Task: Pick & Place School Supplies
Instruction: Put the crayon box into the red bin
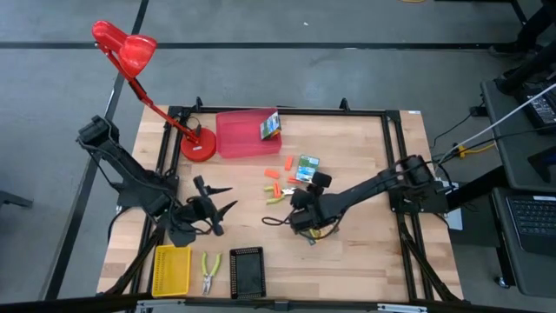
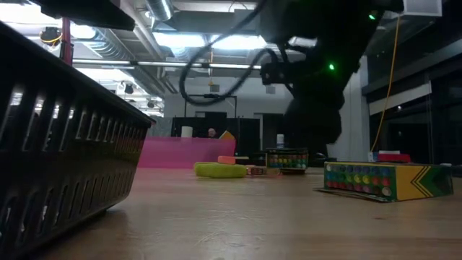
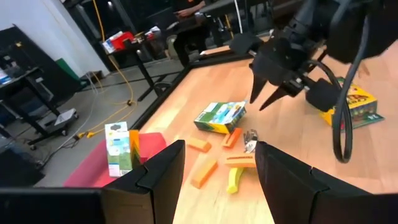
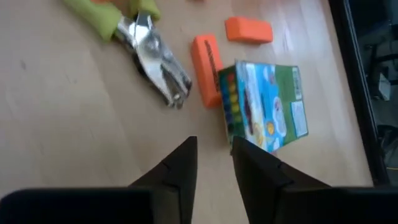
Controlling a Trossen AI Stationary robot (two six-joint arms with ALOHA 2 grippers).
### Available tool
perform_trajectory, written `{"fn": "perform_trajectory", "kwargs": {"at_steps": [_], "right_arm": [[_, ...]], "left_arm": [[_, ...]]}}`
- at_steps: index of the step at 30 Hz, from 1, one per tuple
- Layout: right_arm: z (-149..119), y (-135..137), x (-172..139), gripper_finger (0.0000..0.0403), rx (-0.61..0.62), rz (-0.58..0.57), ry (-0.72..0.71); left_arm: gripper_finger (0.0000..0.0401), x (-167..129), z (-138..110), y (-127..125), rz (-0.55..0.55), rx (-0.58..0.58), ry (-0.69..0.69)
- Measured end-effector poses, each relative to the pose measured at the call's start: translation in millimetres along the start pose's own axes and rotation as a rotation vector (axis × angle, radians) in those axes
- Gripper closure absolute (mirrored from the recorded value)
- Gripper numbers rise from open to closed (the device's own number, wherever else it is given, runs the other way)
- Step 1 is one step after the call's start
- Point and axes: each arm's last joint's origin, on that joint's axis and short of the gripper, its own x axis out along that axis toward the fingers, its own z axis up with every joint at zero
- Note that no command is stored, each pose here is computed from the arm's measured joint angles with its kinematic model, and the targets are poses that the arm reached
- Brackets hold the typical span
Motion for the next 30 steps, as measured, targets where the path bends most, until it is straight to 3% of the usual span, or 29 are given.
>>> {"fn": "perform_trajectory", "kwargs": {"at_steps": [13,25,30], "right_arm": [[-4,-7,12,0.0260,0.051,-0.133,-0.057],[-16,-6,33,0.0260,0.089,-0.111,-0.045],[-22,-7,41,0.0278,0.099,-0.099,-0.031]], "left_arm": [[0.0207,-1,0,0,-0.004,0.019,-0.002],[0.0207,-1,-3,1,0.010,0.048,0.008],[0.0207,-1,-3,1,0.009,0.048,0.009]]}}
